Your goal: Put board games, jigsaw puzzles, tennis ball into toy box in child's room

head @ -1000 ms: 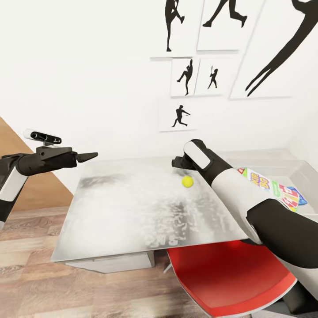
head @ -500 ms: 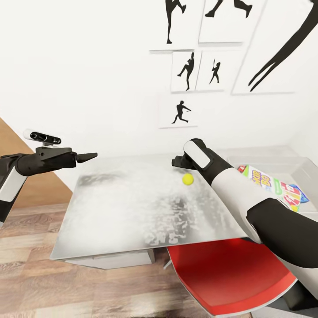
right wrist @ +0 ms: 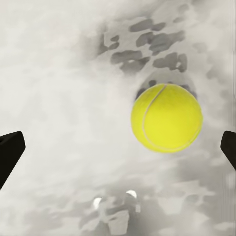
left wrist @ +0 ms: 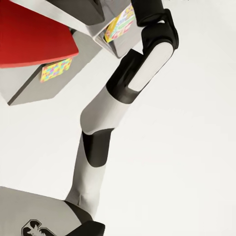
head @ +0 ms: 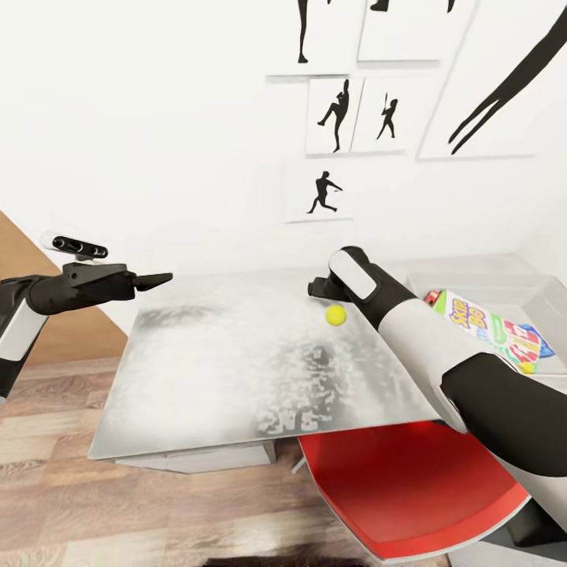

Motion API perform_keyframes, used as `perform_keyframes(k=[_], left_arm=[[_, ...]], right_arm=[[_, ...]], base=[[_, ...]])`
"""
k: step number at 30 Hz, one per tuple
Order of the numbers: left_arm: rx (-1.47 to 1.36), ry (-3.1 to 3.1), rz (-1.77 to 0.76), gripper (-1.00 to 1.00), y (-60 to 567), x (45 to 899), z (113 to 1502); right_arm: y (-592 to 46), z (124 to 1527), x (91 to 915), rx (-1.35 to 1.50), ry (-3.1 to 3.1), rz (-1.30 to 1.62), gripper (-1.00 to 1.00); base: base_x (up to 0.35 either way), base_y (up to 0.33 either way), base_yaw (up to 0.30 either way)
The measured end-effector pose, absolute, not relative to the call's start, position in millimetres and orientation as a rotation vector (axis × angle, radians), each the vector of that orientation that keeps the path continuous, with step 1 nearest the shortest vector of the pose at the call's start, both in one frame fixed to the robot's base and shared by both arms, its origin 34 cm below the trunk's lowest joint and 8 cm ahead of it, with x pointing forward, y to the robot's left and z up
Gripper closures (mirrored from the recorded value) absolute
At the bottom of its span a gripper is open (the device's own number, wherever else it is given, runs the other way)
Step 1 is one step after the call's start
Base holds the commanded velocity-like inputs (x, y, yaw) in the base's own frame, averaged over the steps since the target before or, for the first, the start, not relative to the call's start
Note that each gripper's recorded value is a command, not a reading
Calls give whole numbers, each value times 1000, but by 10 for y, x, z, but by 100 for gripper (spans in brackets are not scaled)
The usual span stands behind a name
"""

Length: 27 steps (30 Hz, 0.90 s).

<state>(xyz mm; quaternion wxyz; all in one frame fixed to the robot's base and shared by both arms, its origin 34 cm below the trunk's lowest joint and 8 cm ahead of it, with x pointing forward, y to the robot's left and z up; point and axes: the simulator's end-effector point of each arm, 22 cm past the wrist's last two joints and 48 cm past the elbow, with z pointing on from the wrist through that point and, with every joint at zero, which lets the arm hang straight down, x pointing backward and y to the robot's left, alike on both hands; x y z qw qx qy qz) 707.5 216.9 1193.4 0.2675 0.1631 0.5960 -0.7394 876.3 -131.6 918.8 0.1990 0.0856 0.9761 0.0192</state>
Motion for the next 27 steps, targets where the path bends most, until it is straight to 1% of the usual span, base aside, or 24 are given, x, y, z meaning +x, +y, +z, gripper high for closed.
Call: perform_keyframes(k=[9, 27], left_arm=[[418, 1617, -2002, -100, 2184, 7112, 11839], [389, 1635, -2019, -100, 2178, 7163, 11652]], right_arm=[[-1542, 9055, 8778, 270, 2740, 21, -100], [-1556, 8826, 8747, 275, 2769, 14, -100]], base=[[0, 0, 0], [0, 0, 0]])
